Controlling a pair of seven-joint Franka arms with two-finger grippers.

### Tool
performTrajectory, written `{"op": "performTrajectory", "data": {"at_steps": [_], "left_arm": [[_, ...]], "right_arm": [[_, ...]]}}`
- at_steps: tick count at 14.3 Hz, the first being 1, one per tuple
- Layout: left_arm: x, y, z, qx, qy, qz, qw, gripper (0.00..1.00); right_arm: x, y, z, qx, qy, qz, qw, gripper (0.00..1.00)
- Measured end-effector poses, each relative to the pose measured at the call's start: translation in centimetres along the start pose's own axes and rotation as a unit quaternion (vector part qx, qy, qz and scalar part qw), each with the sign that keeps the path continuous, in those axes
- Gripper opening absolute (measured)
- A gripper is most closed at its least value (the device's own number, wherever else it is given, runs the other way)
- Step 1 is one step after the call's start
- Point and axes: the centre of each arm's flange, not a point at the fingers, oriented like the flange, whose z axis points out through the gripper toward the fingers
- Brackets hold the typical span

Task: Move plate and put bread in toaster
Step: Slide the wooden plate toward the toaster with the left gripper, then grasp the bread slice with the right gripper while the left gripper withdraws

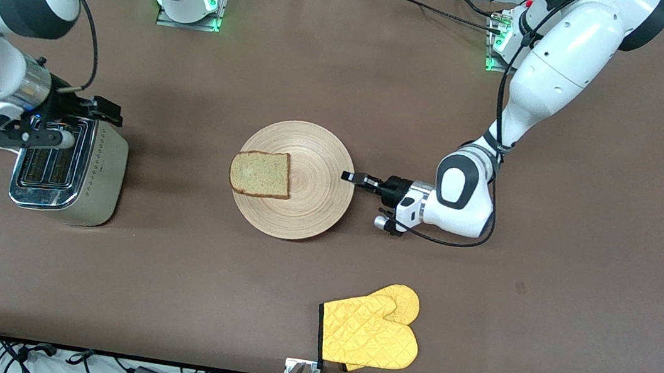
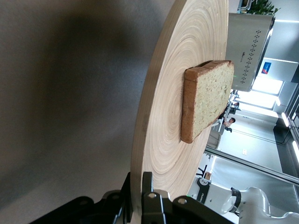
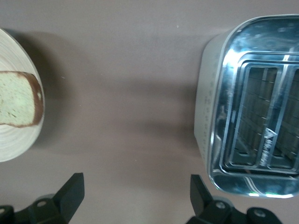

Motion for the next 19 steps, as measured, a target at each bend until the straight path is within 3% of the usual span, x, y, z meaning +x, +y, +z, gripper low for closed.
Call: {"op": "performTrajectory", "data": {"at_steps": [7,9,12,14,16,17,19], "left_arm": [[-0.5,-0.6,4.7,0.036,0.006,0.002,0.999,0.1],[-0.2,-0.5,4.3,0.039,0.008,0.007,0.999,0.24],[0.7,-0.5,2.6,0.061,0.013,0.025,0.998,0.55],[1.6,-1.3,-0.1,0.072,0.024,0.028,0.997,0.74],[2.3,-2.6,-4.5,0.104,0.009,0.048,0.993,0.94],[2.5,-3.1,-7.5,0.121,-0.003,0.057,0.991,1.0],[2.1,-3.6,-14.8,0.144,-0.025,0.067,0.987,1.0]], "right_arm": [[2.2,-4.8,6.0,-0.004,-0.036,-0.031,0.999,1.0],[2.6,-5.7,7.8,0.01,-0.048,-0.029,0.998,1.0],[3.3,-5.9,9.8,0.037,-0.058,-0.017,0.998,1.0],[3.6,-5.9,10.8,0.04,-0.06,-0.015,0.997,1.0],[4.0,-6.7,12.2,0.046,-0.063,-0.015,0.997,1.0],[4.4,-7.4,13.4,0.052,-0.065,-0.016,0.996,1.0],[5.0,-8.9,16.0,0.059,-0.066,-0.019,0.996,1.0]]}}
